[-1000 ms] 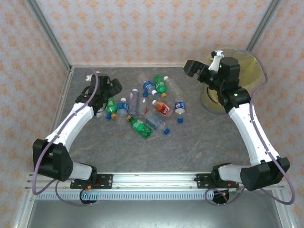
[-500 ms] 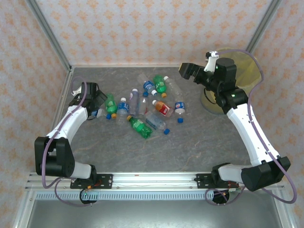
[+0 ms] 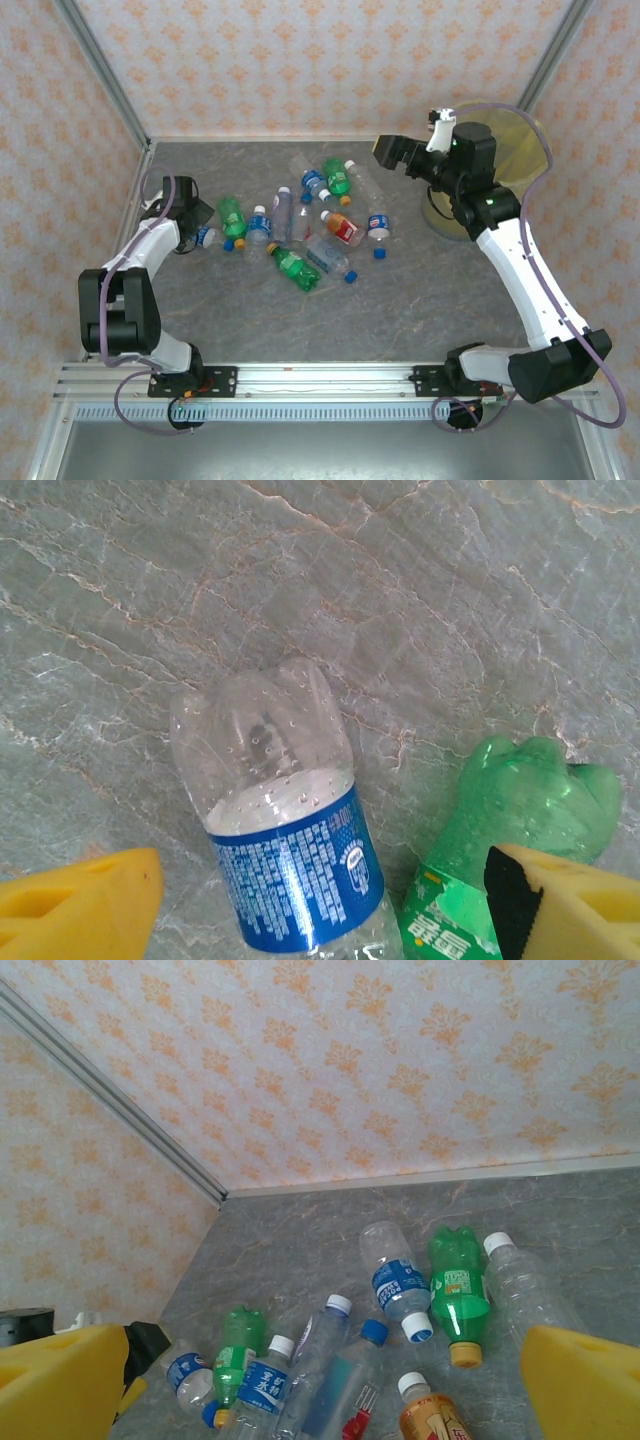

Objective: Put the plastic bottles in the bin

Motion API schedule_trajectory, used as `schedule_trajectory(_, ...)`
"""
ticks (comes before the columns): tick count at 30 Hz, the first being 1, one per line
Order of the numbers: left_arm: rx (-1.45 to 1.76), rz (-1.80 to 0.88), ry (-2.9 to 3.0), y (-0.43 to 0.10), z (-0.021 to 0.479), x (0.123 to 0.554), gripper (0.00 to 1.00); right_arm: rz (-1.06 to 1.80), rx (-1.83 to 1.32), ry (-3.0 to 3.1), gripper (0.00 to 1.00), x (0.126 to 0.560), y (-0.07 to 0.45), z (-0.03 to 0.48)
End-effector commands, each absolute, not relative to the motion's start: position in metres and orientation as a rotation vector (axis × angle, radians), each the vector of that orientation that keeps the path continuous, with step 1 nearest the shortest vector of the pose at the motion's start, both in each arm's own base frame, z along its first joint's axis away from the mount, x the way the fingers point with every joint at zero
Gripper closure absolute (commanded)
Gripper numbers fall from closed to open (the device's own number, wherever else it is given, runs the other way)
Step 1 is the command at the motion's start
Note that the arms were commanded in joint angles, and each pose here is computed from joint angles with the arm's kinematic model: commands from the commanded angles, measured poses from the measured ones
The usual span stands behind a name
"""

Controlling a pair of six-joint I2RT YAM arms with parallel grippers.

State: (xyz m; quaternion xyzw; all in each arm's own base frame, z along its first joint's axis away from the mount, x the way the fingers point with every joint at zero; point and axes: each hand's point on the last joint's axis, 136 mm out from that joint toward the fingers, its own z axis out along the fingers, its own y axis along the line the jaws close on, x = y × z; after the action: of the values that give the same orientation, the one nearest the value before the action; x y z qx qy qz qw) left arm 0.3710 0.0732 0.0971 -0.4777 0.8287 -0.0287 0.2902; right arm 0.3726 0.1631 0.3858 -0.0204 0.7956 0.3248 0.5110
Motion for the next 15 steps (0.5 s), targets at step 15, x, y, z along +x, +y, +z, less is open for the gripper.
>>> schedule_trajectory(15,-1.367,-0.192,2.222,0.065,0.064,0.366,0.14,0.827,-0.103,1.874,0.0,0.374,0.179,0.397)
